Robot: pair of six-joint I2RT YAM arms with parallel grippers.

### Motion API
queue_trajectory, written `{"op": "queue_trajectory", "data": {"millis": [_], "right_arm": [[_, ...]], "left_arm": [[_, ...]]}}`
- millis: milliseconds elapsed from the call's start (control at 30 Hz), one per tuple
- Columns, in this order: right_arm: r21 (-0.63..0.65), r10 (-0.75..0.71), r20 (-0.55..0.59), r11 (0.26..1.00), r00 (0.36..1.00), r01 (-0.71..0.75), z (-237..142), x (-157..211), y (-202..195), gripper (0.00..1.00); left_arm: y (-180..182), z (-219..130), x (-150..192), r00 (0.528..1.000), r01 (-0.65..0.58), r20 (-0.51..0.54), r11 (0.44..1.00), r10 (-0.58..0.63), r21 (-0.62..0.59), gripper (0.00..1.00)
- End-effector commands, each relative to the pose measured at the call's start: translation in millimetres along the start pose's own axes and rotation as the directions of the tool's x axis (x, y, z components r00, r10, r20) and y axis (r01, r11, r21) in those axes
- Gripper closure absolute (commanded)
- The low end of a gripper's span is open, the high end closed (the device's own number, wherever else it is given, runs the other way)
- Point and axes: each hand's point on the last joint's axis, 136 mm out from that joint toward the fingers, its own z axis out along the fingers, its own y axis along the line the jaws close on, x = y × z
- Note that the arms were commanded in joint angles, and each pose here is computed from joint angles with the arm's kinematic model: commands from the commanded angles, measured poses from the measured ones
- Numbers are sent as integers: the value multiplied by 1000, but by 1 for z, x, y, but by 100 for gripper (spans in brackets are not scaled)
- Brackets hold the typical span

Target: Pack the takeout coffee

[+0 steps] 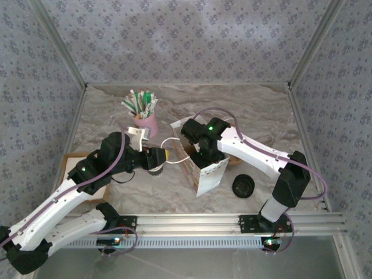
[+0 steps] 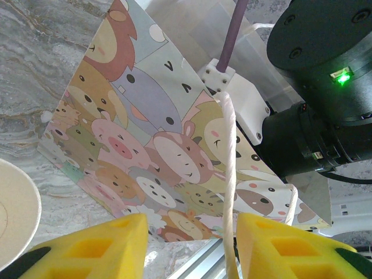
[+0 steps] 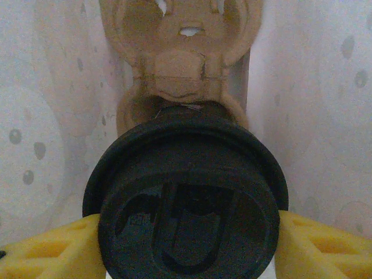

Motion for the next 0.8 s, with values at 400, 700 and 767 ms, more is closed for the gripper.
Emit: {"op": "queue_trajectory", "data": {"millis": [400, 700, 767], "right_arm": [[-5, 6, -45, 1000, 999, -6, 6, 8, 0, 33], [-8, 6, -45, 1000, 999, -7, 7, 7, 0, 33], [-7, 7, -44, 1000, 999, -7, 8, 7, 0, 33]], "left_arm": [[-2, -1, 0, 1000, -3, 7, 1000, 3, 7, 56], [-2, -1, 1, 1000, -3, 6, 1000, 3, 7, 56], [-2, -1, 1, 1000, -2, 6, 1000, 2, 7, 56]]}}
